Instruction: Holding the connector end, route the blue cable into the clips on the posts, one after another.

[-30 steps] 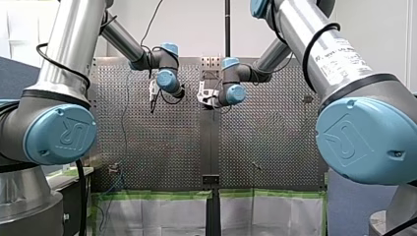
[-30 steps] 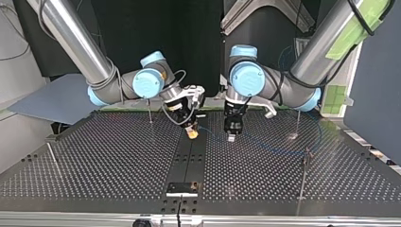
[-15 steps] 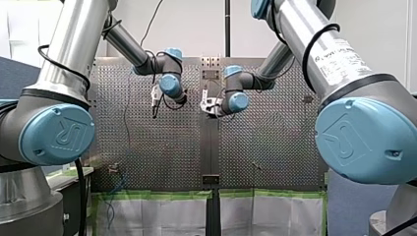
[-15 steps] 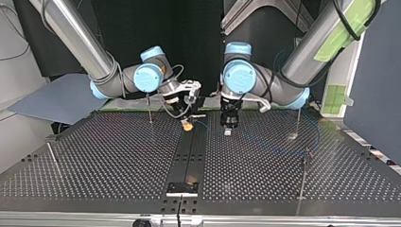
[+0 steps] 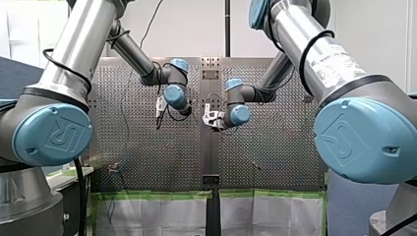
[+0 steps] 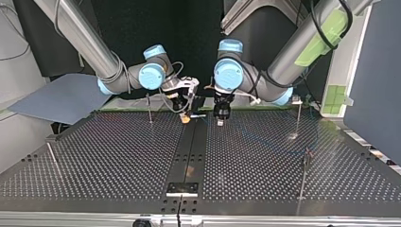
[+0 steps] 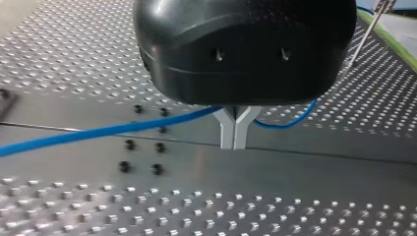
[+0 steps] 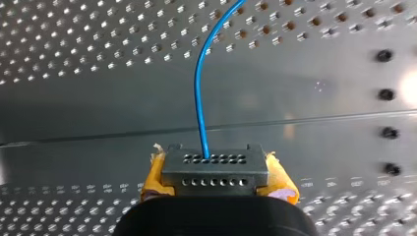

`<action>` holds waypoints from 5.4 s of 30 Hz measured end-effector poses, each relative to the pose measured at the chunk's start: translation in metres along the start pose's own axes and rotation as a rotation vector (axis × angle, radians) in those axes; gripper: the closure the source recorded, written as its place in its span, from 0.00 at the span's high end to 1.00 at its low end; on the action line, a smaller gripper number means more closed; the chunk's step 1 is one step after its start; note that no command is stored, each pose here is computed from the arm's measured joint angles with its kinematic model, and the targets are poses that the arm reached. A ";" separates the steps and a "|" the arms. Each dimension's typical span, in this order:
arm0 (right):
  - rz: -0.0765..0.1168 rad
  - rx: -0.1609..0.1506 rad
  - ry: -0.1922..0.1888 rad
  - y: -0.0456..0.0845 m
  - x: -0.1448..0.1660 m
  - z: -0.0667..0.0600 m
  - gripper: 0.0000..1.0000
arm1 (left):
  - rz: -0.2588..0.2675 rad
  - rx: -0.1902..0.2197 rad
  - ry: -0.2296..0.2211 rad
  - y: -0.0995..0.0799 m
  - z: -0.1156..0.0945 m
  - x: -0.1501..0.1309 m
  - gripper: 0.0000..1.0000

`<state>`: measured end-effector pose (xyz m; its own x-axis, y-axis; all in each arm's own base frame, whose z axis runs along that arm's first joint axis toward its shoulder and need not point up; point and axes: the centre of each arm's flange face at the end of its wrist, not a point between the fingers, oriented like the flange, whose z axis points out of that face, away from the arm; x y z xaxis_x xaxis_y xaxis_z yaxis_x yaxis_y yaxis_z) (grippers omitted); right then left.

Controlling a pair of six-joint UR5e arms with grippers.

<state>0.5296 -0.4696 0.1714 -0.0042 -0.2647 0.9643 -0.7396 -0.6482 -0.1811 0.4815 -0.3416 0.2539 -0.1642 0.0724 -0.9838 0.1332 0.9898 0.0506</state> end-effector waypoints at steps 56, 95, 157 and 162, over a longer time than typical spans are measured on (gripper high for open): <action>0.030 -0.174 -0.122 0.095 -0.188 -0.015 0.00 | 0.023 0.107 0.178 -0.071 0.029 0.250 0.00; 0.052 -0.311 -0.187 0.143 -0.295 -0.054 0.00 | 0.117 0.183 0.193 -0.112 -0.005 0.357 0.00; 0.111 -0.188 -0.060 0.241 -0.240 -0.102 0.00 | -0.045 0.164 0.024 -0.227 -0.005 0.341 0.00; 0.113 -0.192 -0.056 0.242 -0.219 -0.102 0.00 | -0.061 0.175 0.001 -0.238 0.001 0.331 0.00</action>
<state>0.2830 -0.4955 -0.0634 -0.0609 -0.3702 0.9270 -0.8509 -0.4662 -0.2421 0.3962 -0.5531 -0.0835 -0.1779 0.0131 -0.9840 0.2912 0.9558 -0.0399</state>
